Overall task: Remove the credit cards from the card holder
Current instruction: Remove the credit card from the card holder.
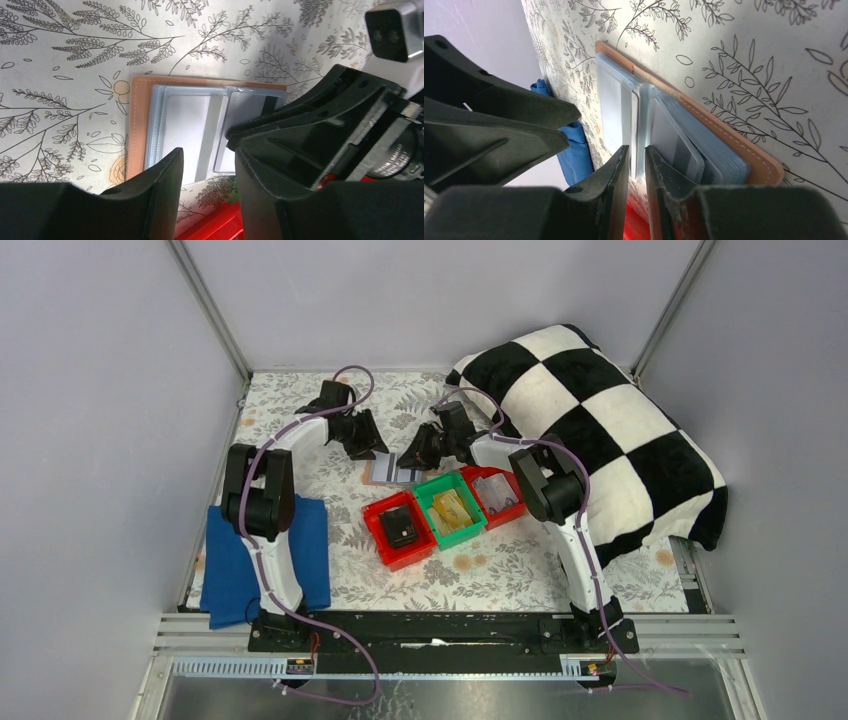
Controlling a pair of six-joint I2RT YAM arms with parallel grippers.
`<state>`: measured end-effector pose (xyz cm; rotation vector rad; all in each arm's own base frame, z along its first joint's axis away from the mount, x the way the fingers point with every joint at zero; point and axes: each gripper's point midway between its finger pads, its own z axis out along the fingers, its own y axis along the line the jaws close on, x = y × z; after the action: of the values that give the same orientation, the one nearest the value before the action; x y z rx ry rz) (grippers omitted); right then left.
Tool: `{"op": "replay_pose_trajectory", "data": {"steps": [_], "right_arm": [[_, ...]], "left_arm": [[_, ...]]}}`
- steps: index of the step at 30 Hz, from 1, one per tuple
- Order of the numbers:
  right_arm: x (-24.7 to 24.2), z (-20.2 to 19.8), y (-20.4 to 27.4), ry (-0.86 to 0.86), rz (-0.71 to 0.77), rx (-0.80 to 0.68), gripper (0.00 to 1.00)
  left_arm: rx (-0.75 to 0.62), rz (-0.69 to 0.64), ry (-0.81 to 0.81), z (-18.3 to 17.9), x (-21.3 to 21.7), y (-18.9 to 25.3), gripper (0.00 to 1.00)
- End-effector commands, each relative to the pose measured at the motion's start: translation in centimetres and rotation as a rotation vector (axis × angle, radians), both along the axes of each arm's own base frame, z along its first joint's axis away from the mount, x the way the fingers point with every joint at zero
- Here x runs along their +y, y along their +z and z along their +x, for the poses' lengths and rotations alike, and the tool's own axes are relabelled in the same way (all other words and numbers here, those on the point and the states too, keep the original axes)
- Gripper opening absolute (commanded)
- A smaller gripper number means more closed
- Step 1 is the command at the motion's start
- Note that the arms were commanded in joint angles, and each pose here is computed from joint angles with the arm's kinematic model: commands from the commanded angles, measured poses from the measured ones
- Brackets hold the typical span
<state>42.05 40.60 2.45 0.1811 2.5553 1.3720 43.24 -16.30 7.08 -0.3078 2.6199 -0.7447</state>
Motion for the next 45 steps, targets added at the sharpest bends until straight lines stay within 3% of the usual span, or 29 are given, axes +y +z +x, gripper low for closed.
{"op": "replay_pose_trajectory", "data": {"steps": [1,24,45], "right_arm": [[-0.6,0.0,-1.5,-0.003,-0.024,0.021,0.26],[-0.5,0.0,-1.5,0.0,-0.022,0.021,0.26],[-0.5,-0.1,-1.6,-0.003,-0.014,0.03,0.26]], "left_arm": [[0.003,0.002,-0.001,0.2,0.0,-1.0,0.47],[0.056,0.057,0.016,-0.6,1.0,-3.2,0.47],[0.092,-0.003,-0.074,-1.7,-1.9,-3.8,0.47]]}}
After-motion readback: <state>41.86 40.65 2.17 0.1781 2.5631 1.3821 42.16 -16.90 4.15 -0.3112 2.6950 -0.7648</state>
